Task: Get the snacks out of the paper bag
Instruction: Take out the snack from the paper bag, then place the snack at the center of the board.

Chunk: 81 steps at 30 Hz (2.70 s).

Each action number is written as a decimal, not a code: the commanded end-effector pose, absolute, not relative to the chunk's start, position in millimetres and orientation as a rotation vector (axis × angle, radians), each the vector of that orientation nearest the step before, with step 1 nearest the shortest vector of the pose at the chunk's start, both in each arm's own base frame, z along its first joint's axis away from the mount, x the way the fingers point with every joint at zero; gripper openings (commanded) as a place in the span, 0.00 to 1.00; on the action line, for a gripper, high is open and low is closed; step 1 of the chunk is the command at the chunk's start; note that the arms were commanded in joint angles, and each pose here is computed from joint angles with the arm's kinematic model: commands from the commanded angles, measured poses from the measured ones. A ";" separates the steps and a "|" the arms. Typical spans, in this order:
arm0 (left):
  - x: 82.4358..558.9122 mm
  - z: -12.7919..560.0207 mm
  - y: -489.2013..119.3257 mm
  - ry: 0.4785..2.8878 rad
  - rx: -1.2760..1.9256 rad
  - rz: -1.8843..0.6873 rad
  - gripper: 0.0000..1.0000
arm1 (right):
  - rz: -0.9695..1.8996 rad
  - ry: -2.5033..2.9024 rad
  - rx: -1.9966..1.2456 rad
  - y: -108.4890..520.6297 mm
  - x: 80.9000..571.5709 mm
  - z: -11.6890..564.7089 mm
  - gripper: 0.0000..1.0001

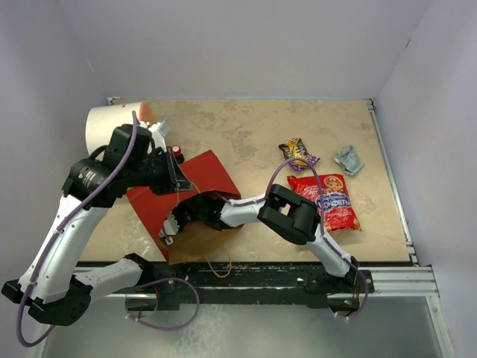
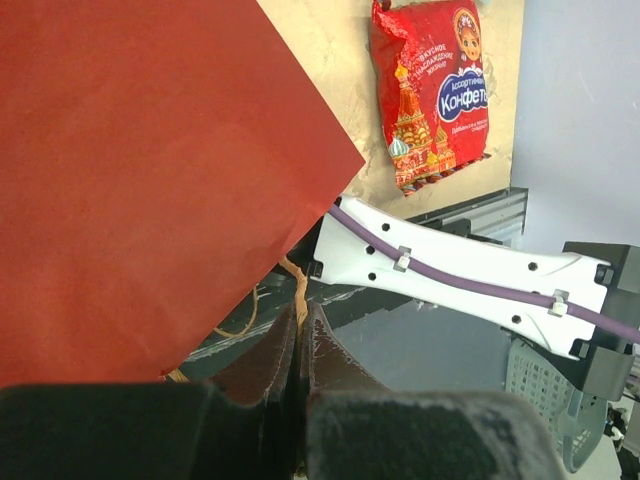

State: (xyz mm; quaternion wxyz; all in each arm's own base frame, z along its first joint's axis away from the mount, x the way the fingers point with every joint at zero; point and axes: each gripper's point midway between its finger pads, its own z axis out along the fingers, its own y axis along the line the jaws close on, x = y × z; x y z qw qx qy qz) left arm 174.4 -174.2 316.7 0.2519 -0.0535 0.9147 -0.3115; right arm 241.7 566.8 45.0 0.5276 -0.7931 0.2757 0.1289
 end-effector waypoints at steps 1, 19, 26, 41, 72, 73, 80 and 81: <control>175.7 330.3 -170.7 2.424 -0.160 -0.863 0.00 | 0.287 0.665 -1.882 566.7 255.0 64.9 0.21; 187.4 331.8 -171.8 2.384 -0.191 -0.855 0.00 | 0.466 0.723 -1.670 514.7 212.1 147.3 0.00; 196.1 338.8 -176.9 2.340 -0.180 -0.878 0.00 | 0.655 0.810 -1.623 469.3 162.1 179.0 0.00; 215.5 326.8 -186.9 2.293 -0.109 -0.881 0.00 | 0.796 1.322 -1.303 323.8 119.8 286.4 0.00; 231.4 311.9 -192.0 2.330 -0.043 -0.823 0.00 | -0.113 2.272 0.604 57.4 481.5 218.1 0.00; 232.5 311.8 -190.6 2.331 -0.045 -0.810 0.00 | -0.118 2.293 0.626 50.7 486.7 208.5 0.00; 235.2 306.9 -185.6 2.354 -0.029 -0.753 0.00 | -0.187 2.385 0.651 15.5 513.4 146.4 0.00; 235.6 305.8 -185.2 2.360 -0.026 -0.744 0.00 | -0.199 2.396 0.625 14.5 517.4 139.4 0.00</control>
